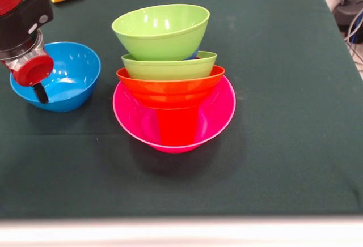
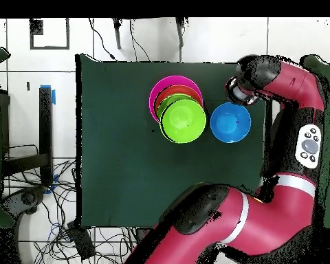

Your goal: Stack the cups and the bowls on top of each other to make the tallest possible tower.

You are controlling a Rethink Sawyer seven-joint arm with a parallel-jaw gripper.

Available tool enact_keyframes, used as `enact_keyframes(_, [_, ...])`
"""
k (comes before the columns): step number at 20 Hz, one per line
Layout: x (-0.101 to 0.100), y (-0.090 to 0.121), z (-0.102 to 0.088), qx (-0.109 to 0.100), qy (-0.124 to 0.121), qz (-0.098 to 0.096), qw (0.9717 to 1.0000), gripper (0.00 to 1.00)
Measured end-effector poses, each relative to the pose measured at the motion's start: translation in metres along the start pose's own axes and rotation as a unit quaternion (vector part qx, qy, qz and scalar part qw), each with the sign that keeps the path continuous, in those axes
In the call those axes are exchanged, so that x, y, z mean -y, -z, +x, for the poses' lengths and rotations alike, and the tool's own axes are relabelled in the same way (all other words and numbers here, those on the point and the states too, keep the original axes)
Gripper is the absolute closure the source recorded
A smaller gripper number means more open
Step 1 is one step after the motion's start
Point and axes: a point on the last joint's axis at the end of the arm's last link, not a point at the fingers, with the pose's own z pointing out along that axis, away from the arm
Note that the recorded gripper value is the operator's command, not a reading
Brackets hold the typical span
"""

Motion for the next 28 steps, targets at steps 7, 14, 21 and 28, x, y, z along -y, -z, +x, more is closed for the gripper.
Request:
enact_keyframes(7, [0.0,-0.009,0.012,-0.012,0.0,0.008,0.9999,0.0])
enact_keyframes(14, [0.001,-0.023,0.022,-0.011,0.002,0.014,0.9998,0.0])
enact_keyframes(21, [0.007,-0.035,0.027,-0.003,0.002,0.018,0.9998,0.0])
enact_keyframes(28, [0.008,-0.037,0.022,0.019,0.001,0.011,0.9998,0.0])
